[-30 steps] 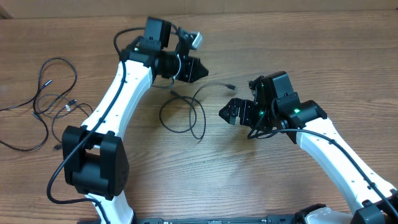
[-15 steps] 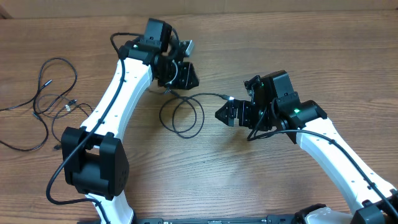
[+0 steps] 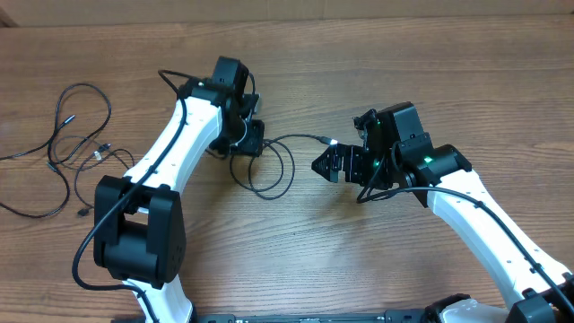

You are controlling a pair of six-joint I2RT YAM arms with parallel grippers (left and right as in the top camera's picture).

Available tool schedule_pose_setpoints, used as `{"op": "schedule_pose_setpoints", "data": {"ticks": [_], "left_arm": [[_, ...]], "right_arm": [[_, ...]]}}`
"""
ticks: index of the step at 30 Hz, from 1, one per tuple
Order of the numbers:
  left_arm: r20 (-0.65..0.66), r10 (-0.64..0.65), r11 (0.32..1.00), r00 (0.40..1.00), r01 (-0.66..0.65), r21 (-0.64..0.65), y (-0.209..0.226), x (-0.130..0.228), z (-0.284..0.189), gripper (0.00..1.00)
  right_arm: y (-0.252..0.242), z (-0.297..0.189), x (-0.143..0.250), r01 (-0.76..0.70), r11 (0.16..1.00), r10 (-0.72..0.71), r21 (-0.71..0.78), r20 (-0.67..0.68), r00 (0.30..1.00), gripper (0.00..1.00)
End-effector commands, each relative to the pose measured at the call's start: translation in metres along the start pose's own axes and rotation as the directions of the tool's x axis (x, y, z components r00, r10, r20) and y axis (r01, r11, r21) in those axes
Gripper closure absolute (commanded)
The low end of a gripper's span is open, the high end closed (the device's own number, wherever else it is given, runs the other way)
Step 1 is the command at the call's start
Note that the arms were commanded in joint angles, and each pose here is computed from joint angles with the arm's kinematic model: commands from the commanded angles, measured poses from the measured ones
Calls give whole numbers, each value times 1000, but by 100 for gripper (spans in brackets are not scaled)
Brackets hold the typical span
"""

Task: Untangle cables
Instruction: 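Drag the grasped cable to the far left with the left gripper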

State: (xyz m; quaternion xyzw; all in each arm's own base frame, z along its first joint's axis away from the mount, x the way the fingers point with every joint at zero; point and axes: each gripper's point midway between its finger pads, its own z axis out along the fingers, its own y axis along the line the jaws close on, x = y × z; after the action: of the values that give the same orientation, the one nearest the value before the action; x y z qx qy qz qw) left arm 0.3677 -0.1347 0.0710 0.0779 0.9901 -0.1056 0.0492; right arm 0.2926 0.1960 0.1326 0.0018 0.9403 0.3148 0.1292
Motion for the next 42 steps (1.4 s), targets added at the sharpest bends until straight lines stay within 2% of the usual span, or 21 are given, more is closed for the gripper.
{"op": "schedule_pose_setpoints", "data": {"ticks": [1, 14, 18, 21, 27, 30, 34, 38, 42], "left_arm": [[-29, 17, 999, 999, -18, -43, 10, 13, 20, 55], [19, 59, 998, 998, -58, -5, 4, 27, 67, 57], [27, 74, 997, 997, -74, -3, -1, 28, 70, 69], [27, 76, 997, 997, -76, -2, -2, 28, 70, 95], [54, 76, 997, 996, -76, 0, -5, 17, 57, 96], [111, 77, 997, 991, -78, 4, -9, -5, 33, 96], [249, 64, 998, 966, -66, -3, -9, -47, -26, 96], [417, 34, 996, 908, 5, -93, 17, -86, -107, 96], [586, 3, 966, 810, 149, -211, 61, -108, -202, 96]], "right_arm": [[3, -4, -4, 16, 1000, -16, -2, 19, 1000, 0], [2, -4, -3, 13, 1000, -13, -1, 16, 1000, 0], [2, -4, -3, 13, 1000, -13, -1, 16, 1000, 0], [2, -4, -3, 13, 1000, -13, -1, 16, 1000, 0], [2, -4, -2, 10, 1000, -10, 2, 10, 1000, 0], [1, -4, -1, 8, 1000, -8, 4, 7, 1000, 0], [1, -4, 0, 6, 1000, -6, 5, 3, 1000, 0], [0, -4, 0, 5, 1000, -5, 7, 1, 1000, 0], [0, -4, 0, 5, 1000, -5, 7, 1, 1000, 0]]}}
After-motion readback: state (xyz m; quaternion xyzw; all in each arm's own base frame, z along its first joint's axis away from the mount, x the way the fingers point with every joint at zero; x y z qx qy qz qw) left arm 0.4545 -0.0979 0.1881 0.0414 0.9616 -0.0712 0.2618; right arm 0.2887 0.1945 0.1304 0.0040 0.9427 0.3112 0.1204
